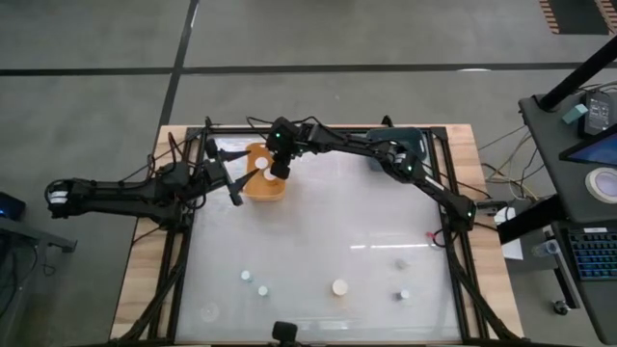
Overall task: Pick and place medicine bottles into bin by pill shape (circle, oval)
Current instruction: Put the orange bottle pill into the yellow bin, then put the blue bottle pill into the yellow bin
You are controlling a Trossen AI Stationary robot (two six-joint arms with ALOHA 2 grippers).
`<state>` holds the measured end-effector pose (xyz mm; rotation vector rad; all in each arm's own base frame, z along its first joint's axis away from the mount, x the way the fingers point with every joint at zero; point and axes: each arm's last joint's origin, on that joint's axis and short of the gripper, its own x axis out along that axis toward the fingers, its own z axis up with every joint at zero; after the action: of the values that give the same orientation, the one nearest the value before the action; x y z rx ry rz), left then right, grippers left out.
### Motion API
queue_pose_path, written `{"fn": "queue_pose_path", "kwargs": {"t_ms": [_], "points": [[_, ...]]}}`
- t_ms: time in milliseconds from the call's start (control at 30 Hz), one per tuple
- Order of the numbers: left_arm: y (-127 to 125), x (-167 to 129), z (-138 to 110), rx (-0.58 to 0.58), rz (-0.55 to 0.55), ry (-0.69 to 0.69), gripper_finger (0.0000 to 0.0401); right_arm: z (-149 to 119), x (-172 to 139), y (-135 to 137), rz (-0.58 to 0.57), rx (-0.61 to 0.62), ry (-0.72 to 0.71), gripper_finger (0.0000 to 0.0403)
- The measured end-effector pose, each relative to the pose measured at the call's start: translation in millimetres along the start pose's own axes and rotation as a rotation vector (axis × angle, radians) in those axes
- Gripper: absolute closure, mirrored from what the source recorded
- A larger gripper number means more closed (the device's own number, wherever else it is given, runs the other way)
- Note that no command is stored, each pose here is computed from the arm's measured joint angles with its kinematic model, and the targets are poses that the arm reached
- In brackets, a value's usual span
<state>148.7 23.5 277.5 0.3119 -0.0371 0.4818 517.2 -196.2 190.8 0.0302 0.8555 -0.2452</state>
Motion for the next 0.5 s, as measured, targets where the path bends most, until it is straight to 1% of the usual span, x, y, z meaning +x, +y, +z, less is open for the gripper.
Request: {"fn": "queue_pose_path", "kwargs": {"t_ms": [267,367,500], "points": [[-0.1,0.2,-0.1,0.010,-0.001,0.000,0.0168,0.1,0.0,0.0,0.000,0.020,-0.001,0.0259],[-0.2,0.4,0.0,0.010,0.000,-0.001,0.0168,0.0,0.0,-0.2,0.000,0.020,0.000,0.0250],[-0.3,1.1,0.4,0.007,0.002,-0.006,0.0168,0.0,0.0,-0.2,0.000,0.027,-0.001,0.0249]]}}
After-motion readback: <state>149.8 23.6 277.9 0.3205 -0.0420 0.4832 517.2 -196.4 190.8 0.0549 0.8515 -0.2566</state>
